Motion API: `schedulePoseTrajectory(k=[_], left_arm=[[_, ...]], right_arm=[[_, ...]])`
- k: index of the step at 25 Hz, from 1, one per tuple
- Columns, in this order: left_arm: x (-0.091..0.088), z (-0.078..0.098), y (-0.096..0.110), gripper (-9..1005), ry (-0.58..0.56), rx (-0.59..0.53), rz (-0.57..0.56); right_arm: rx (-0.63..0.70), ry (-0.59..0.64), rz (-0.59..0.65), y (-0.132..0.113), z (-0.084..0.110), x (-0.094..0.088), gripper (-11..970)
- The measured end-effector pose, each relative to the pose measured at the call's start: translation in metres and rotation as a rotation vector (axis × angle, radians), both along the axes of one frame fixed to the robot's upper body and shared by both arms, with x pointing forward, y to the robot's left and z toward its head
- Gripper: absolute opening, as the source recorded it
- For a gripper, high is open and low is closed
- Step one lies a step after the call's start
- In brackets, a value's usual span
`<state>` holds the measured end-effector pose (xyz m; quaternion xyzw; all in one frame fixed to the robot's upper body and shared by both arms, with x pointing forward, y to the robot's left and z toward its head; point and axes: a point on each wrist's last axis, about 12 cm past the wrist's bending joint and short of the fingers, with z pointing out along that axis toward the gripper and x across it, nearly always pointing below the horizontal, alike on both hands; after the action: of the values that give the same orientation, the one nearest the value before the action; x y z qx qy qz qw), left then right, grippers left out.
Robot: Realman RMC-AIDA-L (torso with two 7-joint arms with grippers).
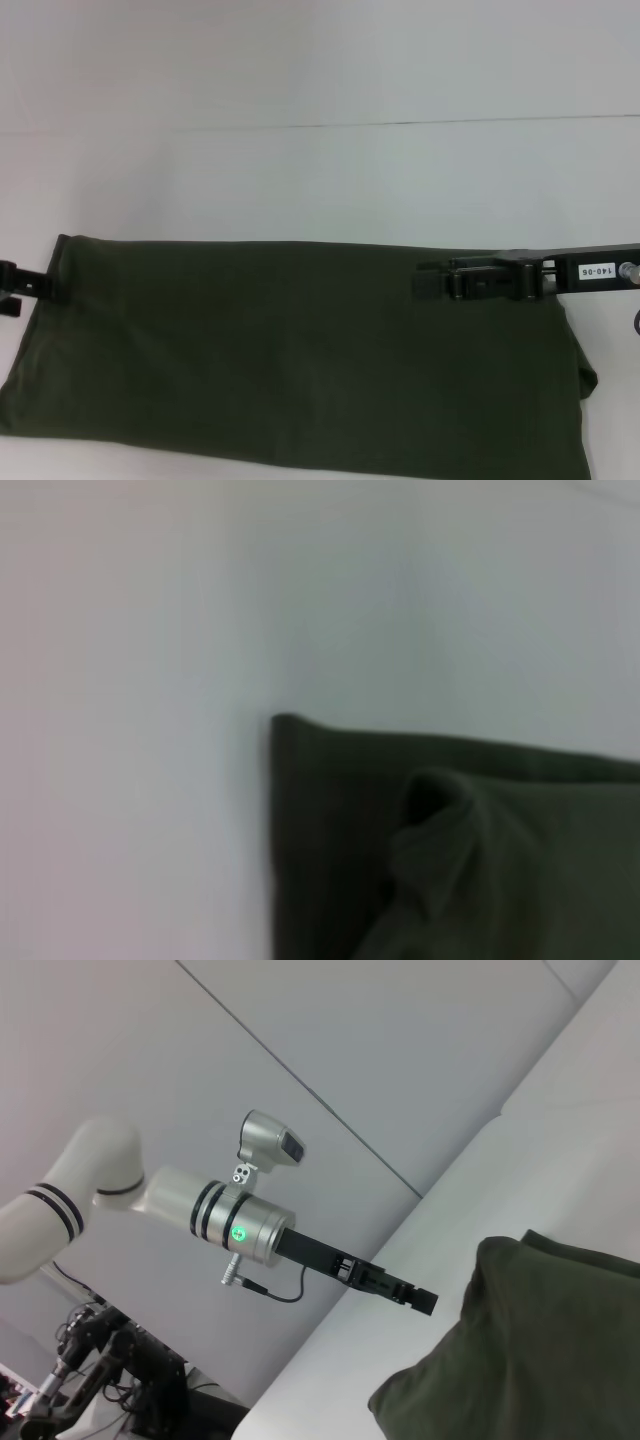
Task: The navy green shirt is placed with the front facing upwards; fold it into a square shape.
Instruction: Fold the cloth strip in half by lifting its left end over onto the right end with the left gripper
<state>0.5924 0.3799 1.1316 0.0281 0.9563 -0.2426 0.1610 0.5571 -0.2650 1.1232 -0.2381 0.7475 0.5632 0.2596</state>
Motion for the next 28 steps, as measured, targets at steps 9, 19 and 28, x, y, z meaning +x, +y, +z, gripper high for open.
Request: schedulePoseTrajectory(k=[9, 19, 28], left_arm=[[-0.01, -0.014, 0.016, 861, -0.062, -0.024, 0.042], [-0.013, -0.025, 0.016, 859, -0.062, -0.025, 0.072], [-0.012, -0.028, 0.013, 858, -0.056, -0.023, 0.066]], right_arm=[[0.02, 0.012, 0.005, 0.011, -0.004, -0.001, 801], [0.029, 0.023, -0.009, 0.012, -0.005, -0.001, 801], [0.027, 0.023, -0.015, 0.012, -0.006, 0.0, 802]])
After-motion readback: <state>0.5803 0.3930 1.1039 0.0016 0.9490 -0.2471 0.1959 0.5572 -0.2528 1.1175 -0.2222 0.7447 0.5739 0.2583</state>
